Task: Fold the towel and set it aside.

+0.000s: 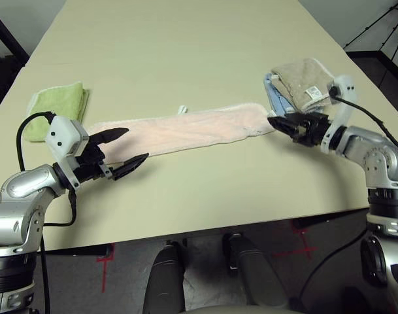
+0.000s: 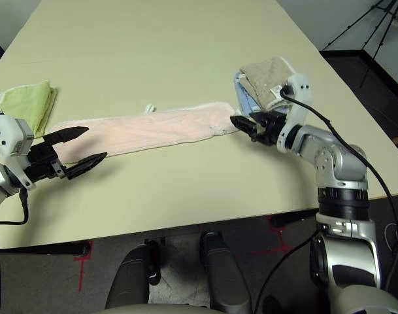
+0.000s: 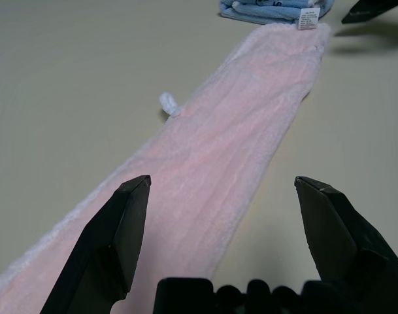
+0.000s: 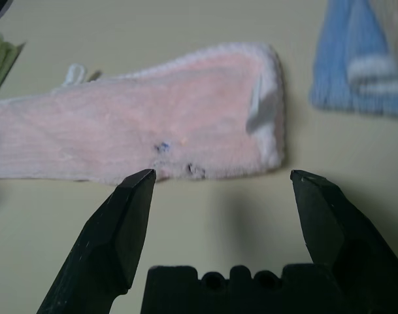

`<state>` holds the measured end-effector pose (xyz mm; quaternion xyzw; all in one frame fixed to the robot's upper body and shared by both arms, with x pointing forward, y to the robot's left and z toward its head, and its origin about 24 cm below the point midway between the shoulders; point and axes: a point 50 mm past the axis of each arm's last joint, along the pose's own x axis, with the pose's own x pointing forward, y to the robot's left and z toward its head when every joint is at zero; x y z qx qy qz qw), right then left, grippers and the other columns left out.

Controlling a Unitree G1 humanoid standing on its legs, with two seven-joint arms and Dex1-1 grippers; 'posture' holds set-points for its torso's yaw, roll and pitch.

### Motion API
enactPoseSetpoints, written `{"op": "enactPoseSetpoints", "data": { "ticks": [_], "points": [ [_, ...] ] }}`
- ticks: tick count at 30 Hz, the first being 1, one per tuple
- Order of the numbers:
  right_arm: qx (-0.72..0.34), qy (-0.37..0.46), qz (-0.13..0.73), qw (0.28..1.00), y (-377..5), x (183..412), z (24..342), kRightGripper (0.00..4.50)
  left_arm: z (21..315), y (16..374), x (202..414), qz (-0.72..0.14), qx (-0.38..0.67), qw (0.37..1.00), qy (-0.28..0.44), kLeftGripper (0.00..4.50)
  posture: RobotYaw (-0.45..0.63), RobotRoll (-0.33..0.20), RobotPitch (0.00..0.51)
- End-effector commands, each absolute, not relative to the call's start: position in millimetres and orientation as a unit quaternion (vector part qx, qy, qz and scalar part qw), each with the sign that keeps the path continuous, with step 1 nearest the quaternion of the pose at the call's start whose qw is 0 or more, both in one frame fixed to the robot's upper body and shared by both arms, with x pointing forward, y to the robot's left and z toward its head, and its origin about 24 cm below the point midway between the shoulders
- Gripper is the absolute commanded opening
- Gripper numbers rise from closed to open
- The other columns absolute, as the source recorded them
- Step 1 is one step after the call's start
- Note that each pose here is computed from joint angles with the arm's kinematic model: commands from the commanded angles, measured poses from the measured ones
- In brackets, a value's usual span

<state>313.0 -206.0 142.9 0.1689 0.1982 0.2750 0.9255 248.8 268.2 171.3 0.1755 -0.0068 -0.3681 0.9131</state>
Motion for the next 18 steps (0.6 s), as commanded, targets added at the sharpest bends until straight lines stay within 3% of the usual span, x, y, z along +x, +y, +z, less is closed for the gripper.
{"op": "enactPoseSetpoints", "data": {
  "ticks": [1,18],
  "points": [
    [0.190,0.215,0.258,0.922,-208,307,144,4.47,170,269,249,-0.372,0.188,0.909,0.003,4.47,-0.08,0.000,0.202],
    [0.277,0.262,0.129,0.915,-186,337,129,4.47,170,273,247,-0.363,0.201,0.910,0.013,4.47,-0.06,0.000,0.209]
  ]
}}
